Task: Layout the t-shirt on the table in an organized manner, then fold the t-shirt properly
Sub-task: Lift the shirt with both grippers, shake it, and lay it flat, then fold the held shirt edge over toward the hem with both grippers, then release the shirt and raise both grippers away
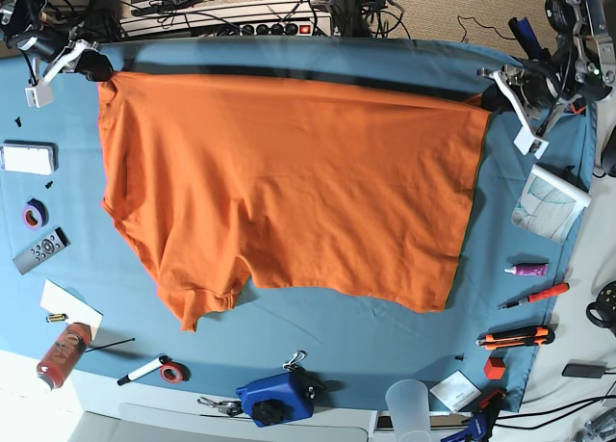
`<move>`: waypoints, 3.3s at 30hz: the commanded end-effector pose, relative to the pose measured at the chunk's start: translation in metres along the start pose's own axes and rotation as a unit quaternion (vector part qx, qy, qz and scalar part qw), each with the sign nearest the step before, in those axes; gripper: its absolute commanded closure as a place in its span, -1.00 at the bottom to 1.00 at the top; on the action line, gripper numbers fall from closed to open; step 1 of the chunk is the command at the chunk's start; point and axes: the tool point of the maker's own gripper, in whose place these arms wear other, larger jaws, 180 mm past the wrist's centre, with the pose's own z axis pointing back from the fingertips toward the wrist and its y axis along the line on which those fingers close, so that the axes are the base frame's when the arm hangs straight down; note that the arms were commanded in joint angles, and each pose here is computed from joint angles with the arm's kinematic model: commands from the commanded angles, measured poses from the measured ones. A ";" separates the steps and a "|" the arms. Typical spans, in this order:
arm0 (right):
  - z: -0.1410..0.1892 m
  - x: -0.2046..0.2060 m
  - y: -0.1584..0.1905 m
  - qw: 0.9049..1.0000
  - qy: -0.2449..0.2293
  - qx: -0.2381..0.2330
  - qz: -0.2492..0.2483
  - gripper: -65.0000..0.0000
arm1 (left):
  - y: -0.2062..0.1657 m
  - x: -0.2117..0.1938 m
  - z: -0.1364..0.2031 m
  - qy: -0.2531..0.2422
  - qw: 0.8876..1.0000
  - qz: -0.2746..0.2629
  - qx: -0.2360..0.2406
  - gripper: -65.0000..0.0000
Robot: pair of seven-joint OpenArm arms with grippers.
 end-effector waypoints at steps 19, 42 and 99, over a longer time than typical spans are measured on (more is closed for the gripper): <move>-0.001 0.062 0.004 0.997 -0.073 -0.001 0.037 1.00 | 0.026 0.011 0.047 -0.025 0.992 -0.034 0.116 1.00; -0.057 0.138 0.014 0.976 -0.079 -0.098 0.179 1.00 | 0.009 0.124 0.033 -0.149 0.977 -0.125 0.085 1.00; -0.059 0.097 0.022 0.993 -0.108 0.029 0.022 0.41 | 0.066 0.068 0.112 -0.164 0.975 -0.006 0.151 -0.06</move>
